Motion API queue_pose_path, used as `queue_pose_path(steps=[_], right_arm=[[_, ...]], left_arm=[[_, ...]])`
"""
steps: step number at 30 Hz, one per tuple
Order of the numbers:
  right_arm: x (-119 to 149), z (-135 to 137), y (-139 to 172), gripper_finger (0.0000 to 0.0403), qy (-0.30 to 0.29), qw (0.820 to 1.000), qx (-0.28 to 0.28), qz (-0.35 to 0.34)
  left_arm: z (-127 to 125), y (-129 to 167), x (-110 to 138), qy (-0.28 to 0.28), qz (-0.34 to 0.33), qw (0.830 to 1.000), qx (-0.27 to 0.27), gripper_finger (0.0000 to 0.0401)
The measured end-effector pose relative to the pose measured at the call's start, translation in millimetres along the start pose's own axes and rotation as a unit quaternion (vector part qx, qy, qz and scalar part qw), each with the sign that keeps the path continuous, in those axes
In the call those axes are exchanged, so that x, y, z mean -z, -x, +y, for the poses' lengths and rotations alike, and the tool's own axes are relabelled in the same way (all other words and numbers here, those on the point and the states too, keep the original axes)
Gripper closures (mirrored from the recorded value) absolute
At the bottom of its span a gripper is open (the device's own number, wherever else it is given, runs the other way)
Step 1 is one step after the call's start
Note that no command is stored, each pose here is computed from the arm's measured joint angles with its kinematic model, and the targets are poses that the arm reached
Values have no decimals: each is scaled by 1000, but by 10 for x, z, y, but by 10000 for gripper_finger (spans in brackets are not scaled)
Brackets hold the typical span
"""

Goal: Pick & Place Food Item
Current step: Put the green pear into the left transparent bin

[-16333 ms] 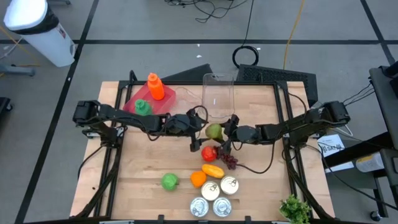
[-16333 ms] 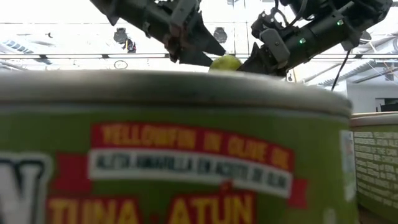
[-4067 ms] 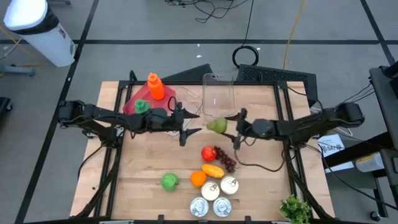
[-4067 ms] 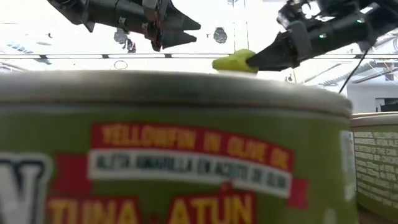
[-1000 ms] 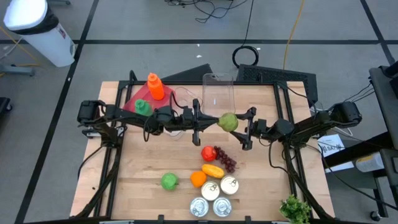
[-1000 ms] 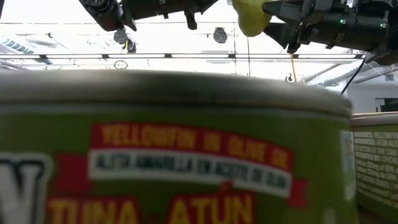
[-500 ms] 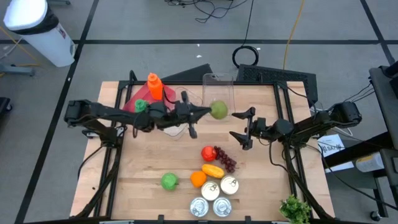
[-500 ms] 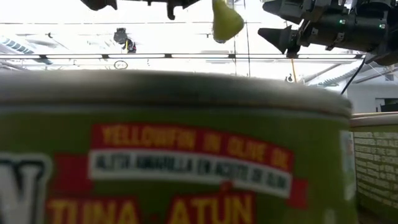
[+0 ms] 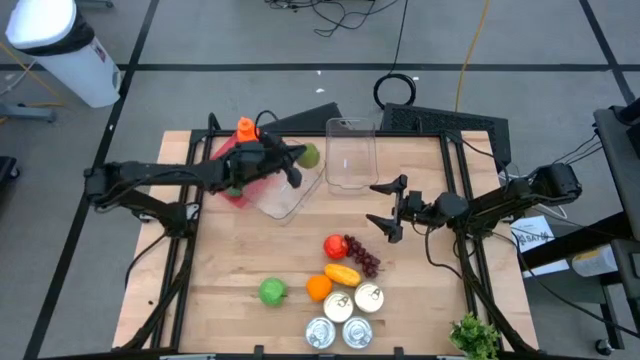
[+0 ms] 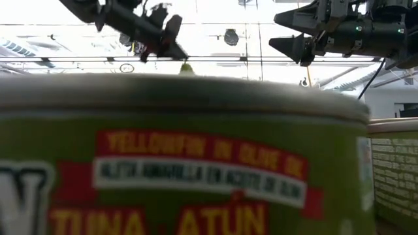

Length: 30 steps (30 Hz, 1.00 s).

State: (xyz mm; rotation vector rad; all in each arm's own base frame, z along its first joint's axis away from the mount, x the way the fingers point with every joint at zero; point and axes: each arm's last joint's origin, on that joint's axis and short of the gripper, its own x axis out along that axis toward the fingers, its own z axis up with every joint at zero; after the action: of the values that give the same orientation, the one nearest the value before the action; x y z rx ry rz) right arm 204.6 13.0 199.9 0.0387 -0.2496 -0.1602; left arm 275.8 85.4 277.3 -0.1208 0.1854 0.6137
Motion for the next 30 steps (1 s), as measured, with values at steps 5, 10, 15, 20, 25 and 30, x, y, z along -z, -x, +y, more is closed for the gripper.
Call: queue_pose_path(steps=[5,10,15,20,25,30], right_arm=[[0,0,0,23,0,1000,0,0],[0,0,0,21,0,1000,0,0],[0,0,0,23,0,1000,0,0],[0,0,0,22,0,1000,0,0],[0,0,0,23,0,1000,0,0],[0,0,0,23,0,1000,0,0]], left_arm=[[340,-61,309,48,34,997,-54,395],[530,-49,522,83,27,995,-57,395],[583,-58,676,99,45,992,-66,395],[581,-169,815,104,64,990,-71,395],[579,-290,954,110,71,988,-79,395],[579,-347,1036,113,79,987,-84,395]])
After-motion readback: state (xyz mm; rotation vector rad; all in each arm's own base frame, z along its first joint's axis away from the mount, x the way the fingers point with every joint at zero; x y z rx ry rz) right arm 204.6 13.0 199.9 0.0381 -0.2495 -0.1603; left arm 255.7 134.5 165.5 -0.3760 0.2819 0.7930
